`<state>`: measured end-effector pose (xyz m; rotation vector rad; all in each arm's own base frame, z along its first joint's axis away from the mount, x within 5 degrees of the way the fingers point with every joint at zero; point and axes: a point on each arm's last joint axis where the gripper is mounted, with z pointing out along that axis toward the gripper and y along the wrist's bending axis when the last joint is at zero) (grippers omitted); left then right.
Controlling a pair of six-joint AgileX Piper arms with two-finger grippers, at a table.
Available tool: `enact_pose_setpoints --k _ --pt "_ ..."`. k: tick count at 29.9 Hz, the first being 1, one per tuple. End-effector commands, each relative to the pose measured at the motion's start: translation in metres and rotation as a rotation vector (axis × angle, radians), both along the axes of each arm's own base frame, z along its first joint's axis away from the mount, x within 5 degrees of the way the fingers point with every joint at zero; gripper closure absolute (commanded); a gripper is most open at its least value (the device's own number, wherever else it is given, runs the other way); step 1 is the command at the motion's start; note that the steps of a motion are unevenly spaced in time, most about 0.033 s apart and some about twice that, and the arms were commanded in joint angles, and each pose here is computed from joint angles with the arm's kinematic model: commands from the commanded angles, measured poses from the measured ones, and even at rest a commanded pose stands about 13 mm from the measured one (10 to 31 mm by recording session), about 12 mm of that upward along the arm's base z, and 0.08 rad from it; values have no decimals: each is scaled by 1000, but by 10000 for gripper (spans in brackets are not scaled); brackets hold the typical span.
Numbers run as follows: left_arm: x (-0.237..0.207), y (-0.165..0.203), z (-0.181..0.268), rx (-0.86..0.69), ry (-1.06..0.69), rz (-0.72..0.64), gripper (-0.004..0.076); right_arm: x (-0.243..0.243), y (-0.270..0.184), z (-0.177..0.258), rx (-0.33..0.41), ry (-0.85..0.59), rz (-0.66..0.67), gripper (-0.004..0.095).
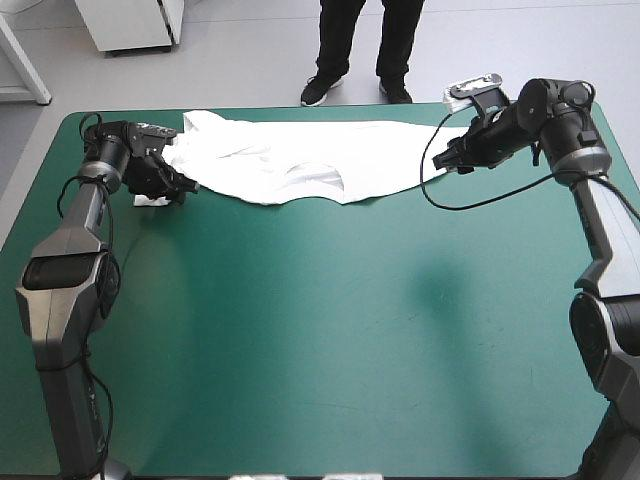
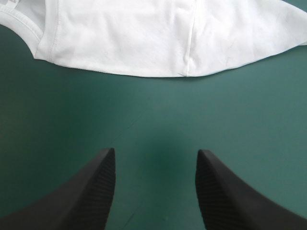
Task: Fold the cloth
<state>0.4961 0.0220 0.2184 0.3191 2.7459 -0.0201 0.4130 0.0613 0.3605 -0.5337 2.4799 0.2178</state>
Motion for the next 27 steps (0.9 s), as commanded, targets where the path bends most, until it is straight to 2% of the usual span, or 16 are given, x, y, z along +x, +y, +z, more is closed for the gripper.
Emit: enact_pose_setpoints --k 1,4,9,14,27 --pt "-1 -4 38 -33 -121 4 323 -10 -3 33 22 -118 -2 412" --pt "1 -5 32 -52 -100 20 408 -7 -4 27 -8 -102 16 412" --pt "3 -7 21 -92 -71 42 724 7 -6 13 -56 -123 16 412" --pt "1 -8 15 -99 -28 40 733 26 -11 -7 -106 -129 -5 412" --pt "-3 -22 15 -167 18 22 733 77 -45 -40 -15 -117 -137 412"
